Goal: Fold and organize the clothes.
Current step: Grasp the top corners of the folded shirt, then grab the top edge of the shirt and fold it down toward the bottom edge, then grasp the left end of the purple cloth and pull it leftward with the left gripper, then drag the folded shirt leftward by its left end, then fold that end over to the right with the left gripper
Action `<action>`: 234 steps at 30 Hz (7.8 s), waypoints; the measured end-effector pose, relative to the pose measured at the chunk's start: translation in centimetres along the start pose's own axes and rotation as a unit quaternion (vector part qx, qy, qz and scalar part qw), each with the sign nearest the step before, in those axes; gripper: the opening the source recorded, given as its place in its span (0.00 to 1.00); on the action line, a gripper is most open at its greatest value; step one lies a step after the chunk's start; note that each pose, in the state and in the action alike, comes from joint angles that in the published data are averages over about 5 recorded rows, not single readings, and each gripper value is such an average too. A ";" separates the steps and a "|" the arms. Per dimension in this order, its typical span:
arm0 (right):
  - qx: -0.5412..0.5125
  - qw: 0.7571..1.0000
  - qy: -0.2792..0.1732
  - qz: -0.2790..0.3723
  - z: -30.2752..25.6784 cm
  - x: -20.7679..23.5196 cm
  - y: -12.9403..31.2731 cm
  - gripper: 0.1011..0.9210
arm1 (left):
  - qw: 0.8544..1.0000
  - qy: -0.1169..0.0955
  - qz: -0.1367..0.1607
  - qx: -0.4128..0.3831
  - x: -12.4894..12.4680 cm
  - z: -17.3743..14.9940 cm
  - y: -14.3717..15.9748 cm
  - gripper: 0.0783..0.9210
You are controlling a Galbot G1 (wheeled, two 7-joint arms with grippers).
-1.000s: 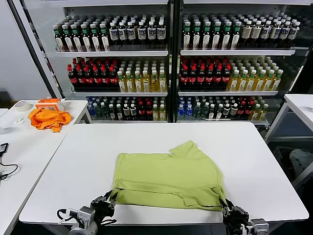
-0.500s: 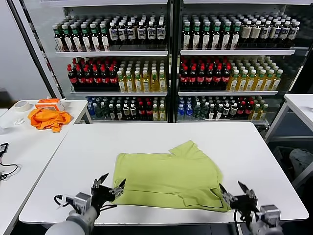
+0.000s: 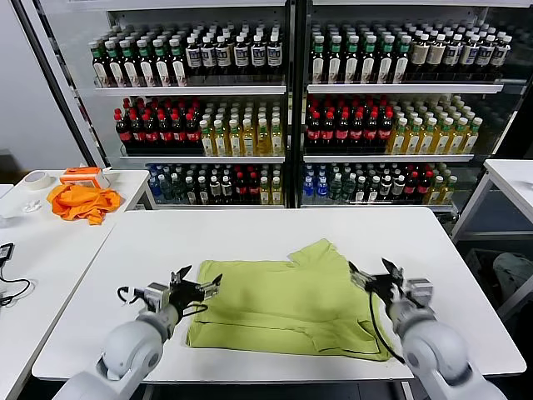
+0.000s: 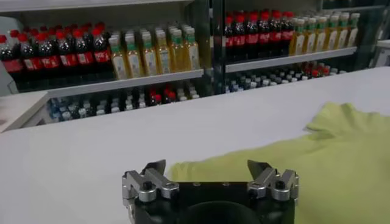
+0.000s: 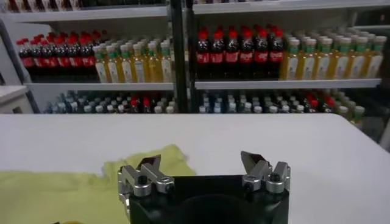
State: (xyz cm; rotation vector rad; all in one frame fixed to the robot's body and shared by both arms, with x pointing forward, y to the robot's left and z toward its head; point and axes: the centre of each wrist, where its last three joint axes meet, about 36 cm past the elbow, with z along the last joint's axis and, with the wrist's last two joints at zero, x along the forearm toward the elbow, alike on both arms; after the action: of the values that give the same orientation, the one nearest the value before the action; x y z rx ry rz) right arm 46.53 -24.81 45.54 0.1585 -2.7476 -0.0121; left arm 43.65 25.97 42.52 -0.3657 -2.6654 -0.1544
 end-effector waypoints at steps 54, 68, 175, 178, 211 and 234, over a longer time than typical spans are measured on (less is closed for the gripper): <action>-0.018 0.997 0.080 0.014 1.7 -14.0 5.2 0.26 | 0.999 0.030 0.009 0.032 -7.6 2.2 3.9 0.42; -0.027 0.998 0.053 0.014 0.7 -12.4 4.0 0.00 | 0.998 0.003 0.015 0.053 -7.2 1.9 3.9 0.01; 0.023 0.999 0.023 0.019 7.2 13.1 2.3 0.88 | 0.991 0.045 -0.050 0.114 3.8 5.5 -5.7 0.48; 0.024 0.999 0.022 0.019 7.2 13.0 2.4 0.88 | 0.991 0.047 -0.051 0.115 3.8 5.7 -6.0 0.37; 0.038 0.999 0.000 0.029 6.3 12.3 1.5 0.88 | 0.968 -0.007 -0.223 -0.114 8.1 2.4 0.5 0.02; 0.055 0.997 -0.008 0.044 6.1 12.4 0.9 0.88 | 0.996 -0.052 -0.063 0.024 10.8 -3.0 -3.6 0.02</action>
State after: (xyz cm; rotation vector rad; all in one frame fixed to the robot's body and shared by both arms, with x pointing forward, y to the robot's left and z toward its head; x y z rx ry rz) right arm 32.72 -25.36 44.66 0.0677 -2.7688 0.1626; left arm 34.48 24.50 49.81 -0.1951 -2.7911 -0.1120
